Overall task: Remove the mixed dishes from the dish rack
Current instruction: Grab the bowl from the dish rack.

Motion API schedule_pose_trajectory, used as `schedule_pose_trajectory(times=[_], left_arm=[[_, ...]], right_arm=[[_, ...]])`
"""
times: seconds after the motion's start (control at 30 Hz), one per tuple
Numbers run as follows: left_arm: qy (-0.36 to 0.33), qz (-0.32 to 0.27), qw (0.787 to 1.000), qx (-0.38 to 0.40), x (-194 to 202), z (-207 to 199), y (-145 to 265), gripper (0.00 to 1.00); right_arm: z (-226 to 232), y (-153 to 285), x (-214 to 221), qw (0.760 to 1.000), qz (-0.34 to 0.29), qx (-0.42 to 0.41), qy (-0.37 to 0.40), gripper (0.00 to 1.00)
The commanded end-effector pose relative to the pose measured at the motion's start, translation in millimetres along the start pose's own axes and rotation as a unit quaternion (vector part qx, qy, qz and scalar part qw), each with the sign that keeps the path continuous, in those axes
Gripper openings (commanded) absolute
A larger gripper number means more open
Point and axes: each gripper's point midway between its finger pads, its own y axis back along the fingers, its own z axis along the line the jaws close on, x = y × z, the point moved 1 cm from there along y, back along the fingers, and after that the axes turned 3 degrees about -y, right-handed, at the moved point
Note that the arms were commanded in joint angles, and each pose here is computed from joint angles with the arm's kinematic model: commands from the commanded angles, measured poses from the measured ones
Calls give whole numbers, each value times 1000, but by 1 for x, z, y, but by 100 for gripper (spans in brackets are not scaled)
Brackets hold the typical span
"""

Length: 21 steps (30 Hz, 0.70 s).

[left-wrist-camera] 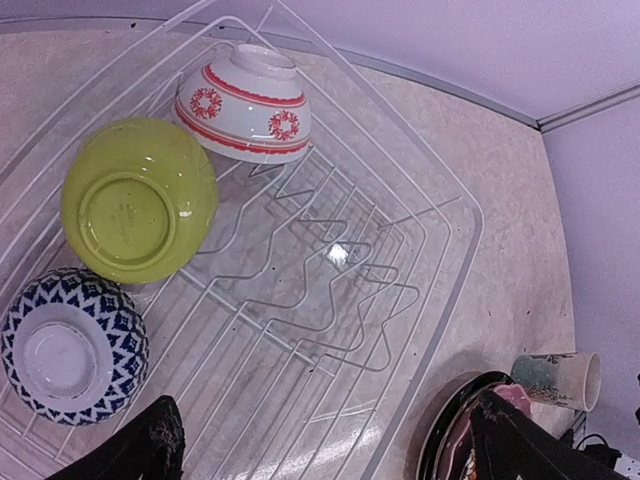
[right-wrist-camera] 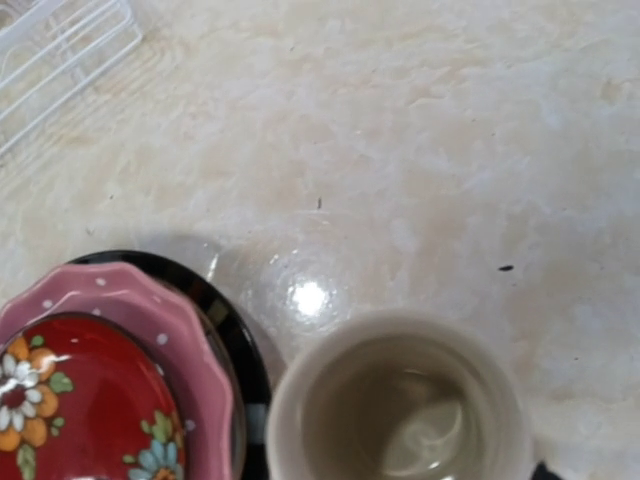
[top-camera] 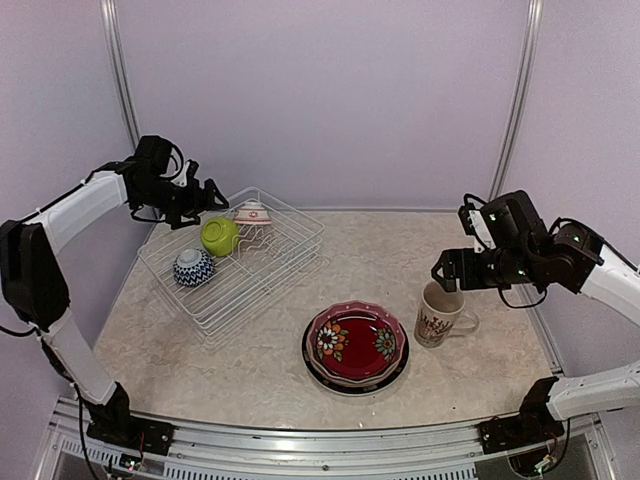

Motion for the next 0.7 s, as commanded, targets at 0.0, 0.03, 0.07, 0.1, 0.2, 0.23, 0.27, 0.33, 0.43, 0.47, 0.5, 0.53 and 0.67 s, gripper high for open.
schedule_pose_trajectory(times=[0.0,0.03,0.07,0.1,0.2,0.23,0.27,0.33,0.43,0.47,0.5,0.53,0.67], left_arm=[[-39,13,998,-41,-4,-14,-25,95],[-52,20,997,-54,-4,-14,-34,95],[-66,23,996,-64,-5,-16,-40,95],[-81,19,994,-72,-9,-19,-43,95],[-103,23,990,-90,-18,-21,-58,95],[-105,24,990,-89,-21,-22,-60,96],[-107,30,990,-89,-22,-21,-68,96],[-112,32,990,-83,-28,-23,-76,99],[-113,38,990,-75,-35,-24,-91,99],[-114,38,990,-72,-38,-25,-94,99],[-115,39,990,-71,-42,-26,-99,99],[-116,40,990,-73,-45,-25,-104,99],[-124,40,987,-89,-56,-18,-119,99]], right_arm=[[-7,2,-2,999,-34,5,1,90],[-6,3,-2,999,-37,2,2,91],[-7,4,-2,999,-39,1,5,91],[-7,6,-4,999,-42,1,7,92],[-5,11,-11,999,-45,1,13,92],[-5,13,-12,999,-44,1,16,92],[-6,14,-12,999,-43,3,17,92],[-7,17,-11,999,-42,5,18,93],[-12,19,-7,999,-40,9,13,93],[-13,20,-6,999,-40,9,11,93],[-14,20,-4,999,-40,9,8,93],[-15,20,-3,999,-42,9,3,93],[-17,19,0,999,-42,8,-10,93]])
